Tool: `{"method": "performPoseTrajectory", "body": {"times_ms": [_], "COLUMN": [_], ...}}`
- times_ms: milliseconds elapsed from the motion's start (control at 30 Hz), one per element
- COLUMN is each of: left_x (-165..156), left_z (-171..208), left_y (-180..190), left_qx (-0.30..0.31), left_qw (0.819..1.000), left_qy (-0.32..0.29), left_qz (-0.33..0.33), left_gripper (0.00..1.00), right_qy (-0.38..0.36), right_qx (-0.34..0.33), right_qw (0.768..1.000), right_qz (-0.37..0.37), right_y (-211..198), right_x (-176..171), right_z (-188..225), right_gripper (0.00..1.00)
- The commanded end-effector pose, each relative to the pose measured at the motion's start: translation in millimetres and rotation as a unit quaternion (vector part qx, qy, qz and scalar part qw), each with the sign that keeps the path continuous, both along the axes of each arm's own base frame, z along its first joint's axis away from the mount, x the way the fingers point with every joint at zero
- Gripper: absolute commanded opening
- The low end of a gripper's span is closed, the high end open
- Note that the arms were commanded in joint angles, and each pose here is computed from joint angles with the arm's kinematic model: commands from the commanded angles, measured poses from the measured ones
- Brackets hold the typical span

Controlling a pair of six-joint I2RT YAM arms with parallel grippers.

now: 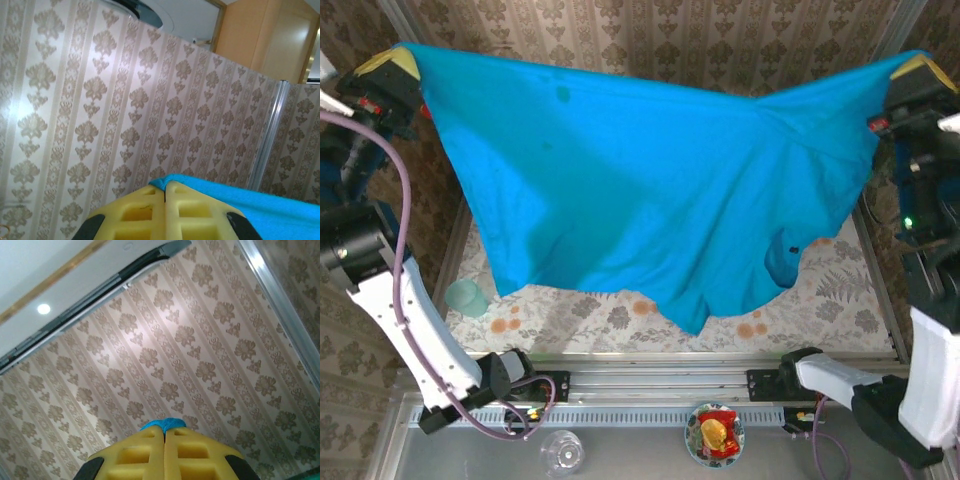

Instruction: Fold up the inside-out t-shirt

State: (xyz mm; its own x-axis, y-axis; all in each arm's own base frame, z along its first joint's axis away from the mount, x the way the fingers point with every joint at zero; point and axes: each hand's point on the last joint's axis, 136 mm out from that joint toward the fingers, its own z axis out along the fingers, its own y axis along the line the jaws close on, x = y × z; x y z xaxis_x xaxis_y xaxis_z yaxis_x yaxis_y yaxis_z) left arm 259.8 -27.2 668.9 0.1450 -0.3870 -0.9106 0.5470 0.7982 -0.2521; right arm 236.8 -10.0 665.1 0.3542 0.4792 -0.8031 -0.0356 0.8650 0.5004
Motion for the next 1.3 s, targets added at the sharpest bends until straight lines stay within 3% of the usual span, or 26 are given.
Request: {"method": "performPoseTrajectory", "body": {"times_ms": [0,200,400,633,800,1000,1133,1267], "left_x": [56,139,204,244,256,260,231,194], "left_z": [-29,-86,-85,-55,-68,-158,-241,-346], "left_y": [16,19,31,35,33,22,15,20], "left_qx": [-0.025,-0.036,-0.067,-0.073,-0.084,-0.094,-0.084,-0.079], "left_qw": [0.999,0.994,0.993,0.994,0.99,0.968,0.95,0.913], "left_qy": [0.038,0.099,0.094,0.075,0.093,0.212,0.291,0.399], "left_qz": [-0.001,-0.018,-0.034,-0.042,-0.068,-0.096,-0.082,-0.032], "left_gripper": [0.0,0.0,0.0,0.0,0.0,0.0,0.0,0.0], "right_qy": [0.027,0.078,0.081,0.01,0.044,0.176,0.254,0.345], "right_qx": [-0.016,-0.018,-0.007,0.01,0.002,-0.01,-0.002,0.025], "right_qw": [0.999,0.996,0.996,0.999,0.998,0.984,0.966,0.935], "right_qz": [-0.015,-0.032,-0.043,-0.048,-0.043,0.007,0.042,0.076], "right_y": [5,16,15,8,9,27,41,52], "right_x": [47,137,206,215,219,226,205,177], "right_z": [-11,-51,-46,-3,-20,-113,-196,-291], "right_gripper": [0.0,0.0,0.0,0.0,0.0,0.0,0.0,0.0]}}
